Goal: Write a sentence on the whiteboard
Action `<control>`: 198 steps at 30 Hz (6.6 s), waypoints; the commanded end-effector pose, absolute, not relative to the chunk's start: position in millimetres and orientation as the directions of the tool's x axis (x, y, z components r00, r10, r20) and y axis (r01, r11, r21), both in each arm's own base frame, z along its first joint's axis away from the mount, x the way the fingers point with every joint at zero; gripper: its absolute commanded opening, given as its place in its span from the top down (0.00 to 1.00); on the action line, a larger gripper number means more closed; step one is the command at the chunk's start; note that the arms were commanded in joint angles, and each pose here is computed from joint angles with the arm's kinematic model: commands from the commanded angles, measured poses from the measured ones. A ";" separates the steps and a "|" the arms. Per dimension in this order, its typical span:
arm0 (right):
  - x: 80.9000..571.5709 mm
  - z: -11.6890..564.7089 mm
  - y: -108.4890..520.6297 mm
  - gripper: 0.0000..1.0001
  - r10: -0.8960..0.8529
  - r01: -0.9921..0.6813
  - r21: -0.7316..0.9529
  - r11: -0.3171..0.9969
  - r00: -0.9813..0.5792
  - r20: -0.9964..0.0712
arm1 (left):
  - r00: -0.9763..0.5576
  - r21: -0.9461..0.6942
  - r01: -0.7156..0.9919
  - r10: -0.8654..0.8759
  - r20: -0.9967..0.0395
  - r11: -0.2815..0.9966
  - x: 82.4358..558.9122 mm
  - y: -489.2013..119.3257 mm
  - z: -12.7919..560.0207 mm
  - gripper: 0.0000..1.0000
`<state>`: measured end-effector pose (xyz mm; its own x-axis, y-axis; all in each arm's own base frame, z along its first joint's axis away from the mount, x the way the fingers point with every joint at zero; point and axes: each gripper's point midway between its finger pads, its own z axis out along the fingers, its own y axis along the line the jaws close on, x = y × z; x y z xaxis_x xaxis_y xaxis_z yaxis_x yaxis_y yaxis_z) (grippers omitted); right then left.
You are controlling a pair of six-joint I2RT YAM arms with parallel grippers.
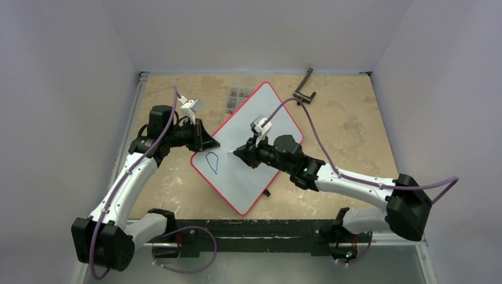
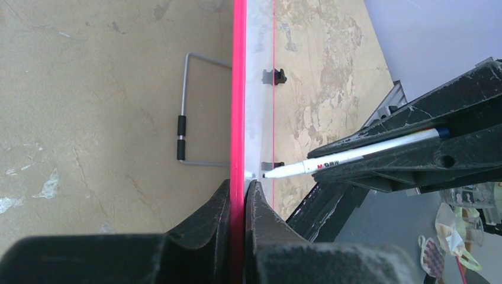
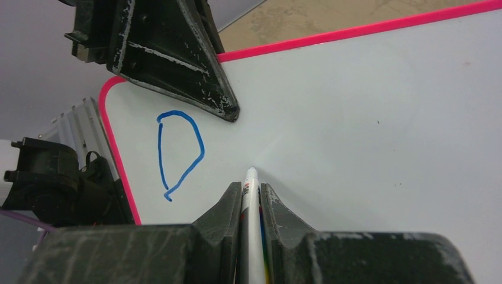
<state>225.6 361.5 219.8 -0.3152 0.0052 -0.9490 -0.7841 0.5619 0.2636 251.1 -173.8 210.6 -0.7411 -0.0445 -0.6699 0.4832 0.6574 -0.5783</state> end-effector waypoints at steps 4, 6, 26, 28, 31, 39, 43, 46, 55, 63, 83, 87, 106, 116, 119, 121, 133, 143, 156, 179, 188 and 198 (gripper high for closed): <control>214.0 277.4 378.9 1.00 0.120 -0.869 0.252 0.426 -0.221 -0.968 | -0.672 -0.409 0.519 0.062 -0.738 0.751 262.8 -152.9 190.3 1.00; 210.2 281.4 381.3 1.00 0.129 -0.880 0.253 0.401 -0.219 -0.967 | -0.671 -0.409 0.519 0.061 -0.739 0.751 262.7 -152.8 190.6 1.00; 233.9 261.7 394.3 1.00 0.092 -0.834 0.273 0.479 -0.262 -0.961 | -0.668 -0.401 0.522 0.069 -0.741 0.753 261.4 -152.6 189.6 1.00; 235.1 255.6 393.7 1.00 0.080 -0.827 0.274 0.491 -0.270 -0.959 | -0.669 -0.401 0.521 0.069 -0.740 0.754 261.3 -152.4 189.1 1.00; 235.4 246.1 390.6 1.00 0.059 -0.819 0.272 0.505 -0.282 -0.958 | -0.668 -0.400 0.522 0.070 -0.741 0.753 261.1 -152.7 189.2 1.00; 225.1 207.9 379.4 1.00 -0.015 -0.813 0.274 0.513 -0.328 -0.945 | -0.668 -0.400 0.522 0.070 -0.741 0.754 261.3 -152.7 189.2 1.00; 218.3 196.0 374.3 1.00 -0.031 -0.811 0.287 0.509 -0.350 -0.936 | -0.668 -0.400 0.523 0.071 -0.741 0.752 261.1 -153.2 189.2 1.00; 213.0 189.8 370.9 1.00 -0.040 -0.813 0.296 0.501 -0.364 -0.931 | -0.669 -0.400 0.523 0.071 -0.740 0.753 261.2 -153.2 189.1 1.00; 202.9 191.6 370.3 1.00 -0.045 -0.832 0.307 0.462 -0.368 -0.929 | -0.667 -0.399 0.525 0.073 -0.741 0.752 260.9 -153.9 189.1 1.00; 210.6 207.7 375.2 1.00 -0.021 -0.831 0.295 0.471 -0.345 -0.938 | -0.668 -0.399 0.525 0.074 -0.740 0.751 260.5 -154.1 188.9 1.00; 242.2 229.4 382.9 1.00 0.026 -0.782 0.263 0.565 -0.302 -0.953 | -0.667 -0.398 0.529 0.076 -0.742 0.750 259.2 -155.0 189.2 1.00; 246.2 230.0 382.8 1.00 0.026 -0.771 0.260 0.581 -0.302 -0.953 | -0.666 -0.398 0.530 0.077 -0.742 0.749 258.9 -155.2 189.2 1.00; 236.9 269.1 365.2 1.00 0.102 -0.775 0.269 0.572 -0.259 -0.961 | -0.666 -0.389 0.523 0.078 -0.742 0.758 259.7 -153.0 188.9 1.00; 235.5 257.0 363.7 1.00 0.098 -0.769 0.281 0.574 -0.276 -0.956 | -0.664 -0.387 0.523 0.078 -0.744 0.759 259.2 -152.6 189.2 1.00; 236.2 253.7 364.7 1.00 0.093 -0.768 0.282 0.576 -0.281 -0.955 | -0.664 -0.388 0.523 0.078 -0.743 0.759 258.9 -152.5 189.3 1.00; 237.0 251.3 365.6 1.00 0.090 -0.765 0.284 0.578 -0.285 -0.954 | -0.664 -0.388 0.523 0.078 -0.744 0.759 258.9 -152.6 189.5 1.00; 240.4 236.5 369.7 1.00 0.074 -0.754 0.290 0.589 -0.308 -0.949 | -0.664 -0.388 0.523 0.078 -0.744 0.759 259.1 -152.6 189.3 1.00; 247.5 221.7 357.9 1.00 0.058 -0.704 0.281 0.653 -0.324 -0.944 | -0.661 -0.388 0.525 0.076 -0.747 0.758 259.6 -153.0 190.3 1.00; 254.1 235.7 361.1 1.00 0.074 -0.699 0.281 0.658 -0.311 -0.948 | -0.662 -0.391 0.525 0.075 -0.745 0.756 259.1 -153.5 190.4 1.00; 236.8 238.7 377.1 1.00 0.068 -0.785 0.292 0.547 -0.306 -0.949 | -0.662 -0.390 0.525 0.075 -0.746 0.757 258.8 -153.1 190.6 1.00; 229.4 219.0 368.1 1.00 0.043 -0.775 0.305 0.553 -0.339 -0.940 | -0.662 -0.388 0.523 0.075 -0.746 0.759 258.9 -152.7 190.3 1.00; 234.8 214.0 353.9 1.00 0.036 -0.729 0.295 0.618 -0.348 -0.937 | -0.662 -0.388 0.522 0.075 -0.746 0.759 258.5 -152.5 190.2 1.00</control>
<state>228.5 364.5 219.3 -0.3418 0.0465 -0.9386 -0.7676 0.5624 0.3074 248.4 -173.1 210.7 -0.7339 -0.0418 -0.6779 0.4846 0.6671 -0.5658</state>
